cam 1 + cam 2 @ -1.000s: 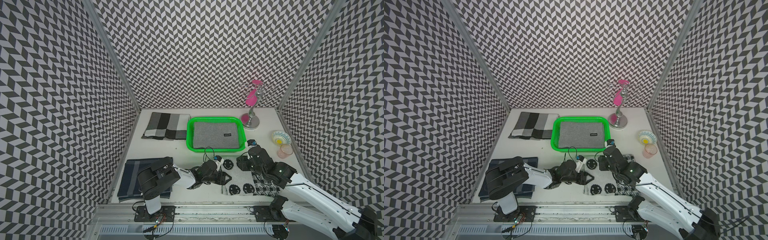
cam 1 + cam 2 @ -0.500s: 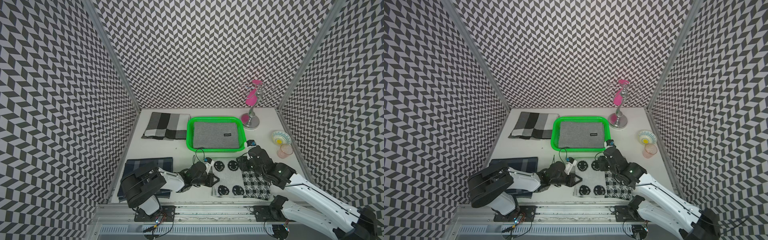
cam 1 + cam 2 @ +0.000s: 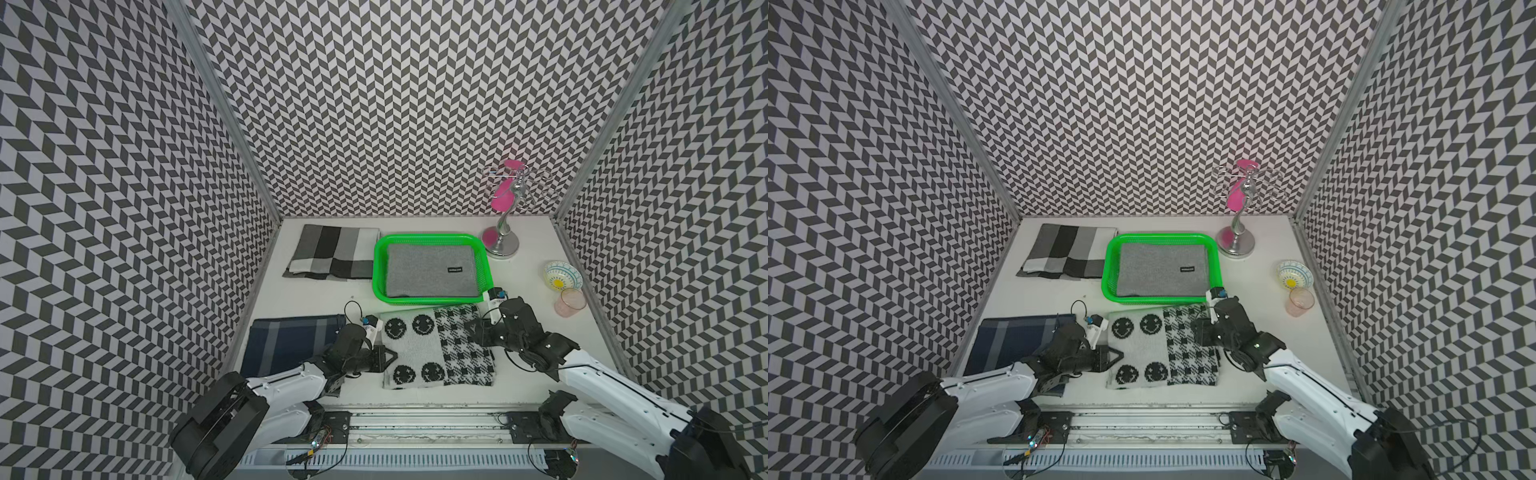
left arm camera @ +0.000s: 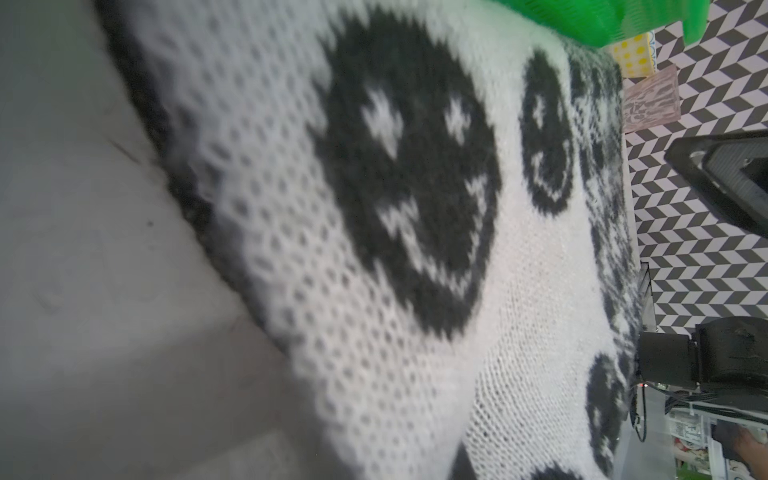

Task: Put the folded scarf in the basket
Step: Move the scarf to the center of the board, then pick up the scarf at the center of the board.

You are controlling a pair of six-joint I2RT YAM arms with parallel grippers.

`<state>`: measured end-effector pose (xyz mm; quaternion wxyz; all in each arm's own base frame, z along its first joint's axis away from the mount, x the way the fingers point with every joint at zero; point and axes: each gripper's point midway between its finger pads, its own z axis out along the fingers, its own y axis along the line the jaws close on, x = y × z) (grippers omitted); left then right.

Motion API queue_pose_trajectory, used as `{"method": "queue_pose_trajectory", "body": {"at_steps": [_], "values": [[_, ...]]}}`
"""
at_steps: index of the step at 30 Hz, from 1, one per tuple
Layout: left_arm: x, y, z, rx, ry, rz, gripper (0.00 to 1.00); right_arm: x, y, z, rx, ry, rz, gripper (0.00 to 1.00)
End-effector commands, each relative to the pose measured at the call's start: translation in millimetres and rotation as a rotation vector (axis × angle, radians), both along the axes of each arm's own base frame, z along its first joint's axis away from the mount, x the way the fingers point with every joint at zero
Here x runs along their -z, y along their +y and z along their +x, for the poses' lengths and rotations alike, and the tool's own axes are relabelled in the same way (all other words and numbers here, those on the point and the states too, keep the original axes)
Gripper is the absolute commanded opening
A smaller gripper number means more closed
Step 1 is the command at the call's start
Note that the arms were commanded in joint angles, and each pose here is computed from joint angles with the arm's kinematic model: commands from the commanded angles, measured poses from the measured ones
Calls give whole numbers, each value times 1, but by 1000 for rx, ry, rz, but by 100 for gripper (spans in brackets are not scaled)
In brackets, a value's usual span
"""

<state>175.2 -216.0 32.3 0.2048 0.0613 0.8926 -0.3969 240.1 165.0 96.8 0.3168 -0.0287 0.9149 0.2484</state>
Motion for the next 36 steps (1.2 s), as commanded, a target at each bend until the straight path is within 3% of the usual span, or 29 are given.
{"method": "queue_pose_trajectory", "body": {"at_steps": [1,4,5,7,10,19,22,31,36], "values": [[9,5,-4,15,27,45,18,-6,0,14,-17,-57,65,51],[7,5,1,1,25,52,42,6,-7,17,-14,-27,91,64],[5,5,4,-16,18,50,49,12,-9,17,-13,-5,91,99],[-1,6,9,-44,-4,41,57,22,-11,15,-24,30,71,100],[-7,6,14,-66,-28,26,61,28,-10,13,-30,60,69,100],[-9,-5,23,-62,-35,-12,67,53,-6,-4,-42,166,128,88],[-9,-6,27,-66,-40,-9,67,63,-13,-1,-1,191,95,88],[4,-4,18,-58,-18,-8,67,77,-4,-14,-56,265,121,81],[3,-6,20,-48,-21,-2,56,84,4,-33,-76,323,146,68]]}}
